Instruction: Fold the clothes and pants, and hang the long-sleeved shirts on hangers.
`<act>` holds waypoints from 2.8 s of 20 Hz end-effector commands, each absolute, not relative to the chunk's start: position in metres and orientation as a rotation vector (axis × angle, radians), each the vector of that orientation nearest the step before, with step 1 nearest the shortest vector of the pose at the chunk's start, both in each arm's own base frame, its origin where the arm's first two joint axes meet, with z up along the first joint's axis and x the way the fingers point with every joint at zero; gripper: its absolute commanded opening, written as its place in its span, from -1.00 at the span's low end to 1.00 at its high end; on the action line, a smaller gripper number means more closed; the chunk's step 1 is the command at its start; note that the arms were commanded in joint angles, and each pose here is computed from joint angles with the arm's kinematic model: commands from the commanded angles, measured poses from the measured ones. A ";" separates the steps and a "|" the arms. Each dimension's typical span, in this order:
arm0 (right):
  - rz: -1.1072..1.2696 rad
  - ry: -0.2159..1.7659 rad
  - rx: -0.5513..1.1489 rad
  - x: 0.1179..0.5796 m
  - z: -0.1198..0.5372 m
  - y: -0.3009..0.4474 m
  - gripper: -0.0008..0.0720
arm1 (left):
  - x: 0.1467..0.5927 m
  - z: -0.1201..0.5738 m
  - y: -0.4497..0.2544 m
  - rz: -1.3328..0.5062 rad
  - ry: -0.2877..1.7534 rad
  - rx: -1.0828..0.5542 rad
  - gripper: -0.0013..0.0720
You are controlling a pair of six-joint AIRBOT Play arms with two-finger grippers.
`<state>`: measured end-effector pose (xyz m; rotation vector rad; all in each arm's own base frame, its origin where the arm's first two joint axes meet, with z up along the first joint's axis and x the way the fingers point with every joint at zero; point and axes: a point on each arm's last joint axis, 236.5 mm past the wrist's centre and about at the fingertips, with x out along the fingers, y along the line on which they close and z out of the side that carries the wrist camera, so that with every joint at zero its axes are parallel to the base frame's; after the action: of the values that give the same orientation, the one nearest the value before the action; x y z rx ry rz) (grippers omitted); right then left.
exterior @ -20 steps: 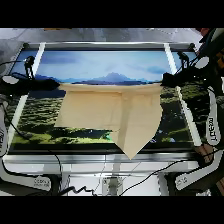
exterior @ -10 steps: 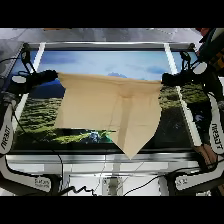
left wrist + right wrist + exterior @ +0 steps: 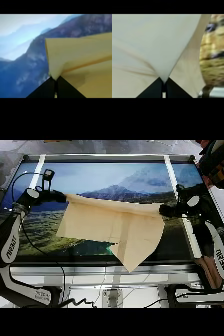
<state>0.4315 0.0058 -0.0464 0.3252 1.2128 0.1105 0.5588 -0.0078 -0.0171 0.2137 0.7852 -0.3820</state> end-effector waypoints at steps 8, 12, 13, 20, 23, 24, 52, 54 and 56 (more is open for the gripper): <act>0.136 1.409 0.396 0.382 -0.062 0.023 0.57 | 0.519 -0.057 -0.002 -0.469 0.987 0.264 0.27; 0.136 1.394 0.338 0.382 -0.051 0.015 0.50 | 0.511 -0.027 0.003 -0.427 0.982 0.203 0.94; 0.129 1.416 0.292 0.373 -0.045 0.009 0.50 | 0.507 -0.011 0.009 -0.415 0.972 0.220 0.94; 0.184 1.527 0.328 0.245 -0.054 0.039 -0.13 | 0.458 0.081 0.066 -0.260 0.952 0.254 0.59; 0.190 1.473 0.567 0.217 -0.081 0.078 0.05 | 0.441 0.077 0.084 -0.213 1.010 0.160 0.59; 0.169 1.461 0.659 0.213 -0.090 0.088 0.28 | 0.438 0.073 0.088 -0.197 1.032 0.124 0.59; 0.402 1.395 0.847 0.222 -0.114 0.138 -0.93 | 0.343 -0.119 0.030 -0.246 1.365 -0.480 0.26; 0.402 1.394 0.846 0.222 -0.114 0.138 -0.93 | 0.347 -0.120 0.027 -0.236 1.345 -0.506 -0.27; 0.414 1.387 0.840 0.224 -0.111 0.138 -0.93 | 0.344 -0.118 0.024 -0.260 1.354 -0.500 -0.91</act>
<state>0.2216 0.1367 -0.1149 0.8406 1.3968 0.3992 0.3423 0.0291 -0.1175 -0.4857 1.3726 -0.2479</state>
